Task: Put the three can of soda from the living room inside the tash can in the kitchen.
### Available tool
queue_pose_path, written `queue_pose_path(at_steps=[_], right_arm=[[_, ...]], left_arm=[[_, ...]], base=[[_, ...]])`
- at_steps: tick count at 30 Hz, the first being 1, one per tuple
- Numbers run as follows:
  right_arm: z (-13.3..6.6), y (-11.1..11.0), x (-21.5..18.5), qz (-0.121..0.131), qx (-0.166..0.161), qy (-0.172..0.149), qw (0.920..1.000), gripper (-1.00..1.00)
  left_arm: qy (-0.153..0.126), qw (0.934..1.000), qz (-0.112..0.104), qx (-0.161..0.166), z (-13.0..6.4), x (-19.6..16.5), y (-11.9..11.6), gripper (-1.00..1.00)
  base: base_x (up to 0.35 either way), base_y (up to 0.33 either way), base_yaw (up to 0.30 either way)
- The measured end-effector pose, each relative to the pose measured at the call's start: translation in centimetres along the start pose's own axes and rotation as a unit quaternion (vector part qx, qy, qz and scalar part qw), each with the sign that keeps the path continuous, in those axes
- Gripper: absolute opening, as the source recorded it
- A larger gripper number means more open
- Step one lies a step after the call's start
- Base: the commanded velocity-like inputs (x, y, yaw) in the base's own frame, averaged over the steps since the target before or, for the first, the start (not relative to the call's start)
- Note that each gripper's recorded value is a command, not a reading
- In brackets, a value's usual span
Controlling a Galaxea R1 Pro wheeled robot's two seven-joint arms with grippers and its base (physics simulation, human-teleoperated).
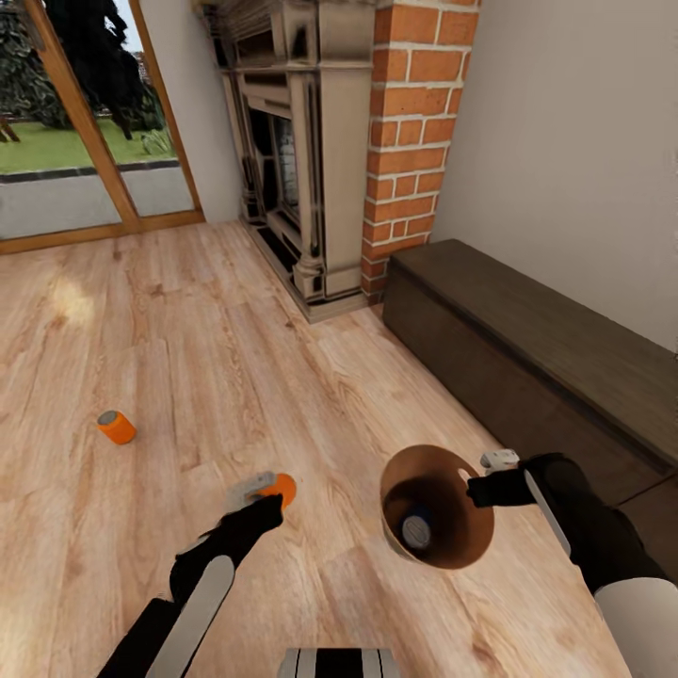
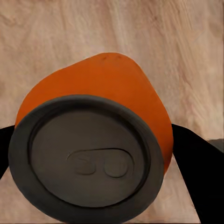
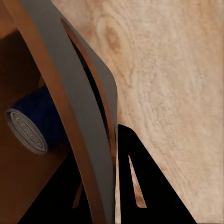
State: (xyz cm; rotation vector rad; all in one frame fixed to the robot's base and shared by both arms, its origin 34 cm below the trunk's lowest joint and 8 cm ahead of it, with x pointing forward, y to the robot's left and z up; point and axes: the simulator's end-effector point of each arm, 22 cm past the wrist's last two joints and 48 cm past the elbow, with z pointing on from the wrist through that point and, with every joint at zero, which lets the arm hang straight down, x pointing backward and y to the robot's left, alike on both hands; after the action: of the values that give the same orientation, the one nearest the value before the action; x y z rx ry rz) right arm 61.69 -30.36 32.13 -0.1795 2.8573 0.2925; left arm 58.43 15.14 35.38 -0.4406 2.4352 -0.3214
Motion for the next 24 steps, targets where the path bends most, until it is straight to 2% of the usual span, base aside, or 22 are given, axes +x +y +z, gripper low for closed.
queue_pose_path(at_steps=[2,4,6,8,10,12,13,14,16,19,22,24], right_arm=[[0.4,0.7,0.2,0.005,-0.007,0.006,0.9999,-1.00],[0.9,1.7,0.5,0.015,-0.014,0.013,0.9997,-1.00],[0.9,1.4,0.3,0.018,0.004,0.011,0.9998,-1.00],[0.7,0.6,0.2,0.006,0.035,0.011,0.9993,-1.00],[0.6,0.9,0.0,0.005,0.040,0.008,0.9991,-1.00],[0.3,1.9,-0.4,0.014,0.024,0.002,0.9996,-1.00],[0.1,2.0,-0.5,0.014,0.025,0.001,0.9996,-1.00],[0.0,1.7,-0.6,0.009,0.035,0.000,0.9993,-1.00],[-0.3,1.6,-0.8,0.005,0.045,-0.003,0.9990,-1.00],[-0.7,2.3,-1.1,0.012,0.042,-0.009,0.9990,-1.00],[-1.2,2.1,-1.4,0.007,0.053,-0.012,0.9985,-1.00],[-1.5,2.1,-1.5,0.002,0.059,-0.015,0.9982,-1.00]], left_arm=[[-0.002,0.9994,0.015,0.029,-1.3,0.0,-2.9,-1.00],[0.002,0.9973,0.021,0.071,-2.8,0.7,-7.1,-1.00],[0.003,0.9946,0.025,0.101,-3.7,0.9,-9.6,-1.00],[0.009,0.9910,0.030,0.130,-4.4,1.1,-11.3,-1.00],[0.016,0.9837,0.032,0.176,-5.3,1.3,-13.4,-1.00],[0.021,0.9784,0.029,0.203,-6.1,1.4,-14.8,-1.00],[0.021,0.9771,0.038,0.208,-6.3,1.4,-15.0,-1.00],[0.028,0.9729,0.026,0.228,-6.9,1.6,-16.1,-1.00],[0.028,0.9700,0.024,0.240,-7.5,1.5,-17.0,-1.00],[0.029,0.9637,0.025,0.264,-8.6,1.5,-18.7,-1.00],[0.042,0.9559,0.045,0.287,-9.9,2.7,-20.6,-1.00],[0.053,0.9532,0.059,0.292,-10.5,3.4,-21.3,-1.00]], base=[[0.000,0.000,0.000],[0.000,0.000,0.000],[0.000,0.000,0.000],[0.000,0.000,0.000],[0.000,0.000,0.000],[0.000,0.000,0.000],[0.000,0.000,0.000],[0.000,0.000,0.000],[0.000,0.000,0.000],[0.000,0.000,0.000],[0.000,0.000,0.000],[0.000,0.000,0.000]])
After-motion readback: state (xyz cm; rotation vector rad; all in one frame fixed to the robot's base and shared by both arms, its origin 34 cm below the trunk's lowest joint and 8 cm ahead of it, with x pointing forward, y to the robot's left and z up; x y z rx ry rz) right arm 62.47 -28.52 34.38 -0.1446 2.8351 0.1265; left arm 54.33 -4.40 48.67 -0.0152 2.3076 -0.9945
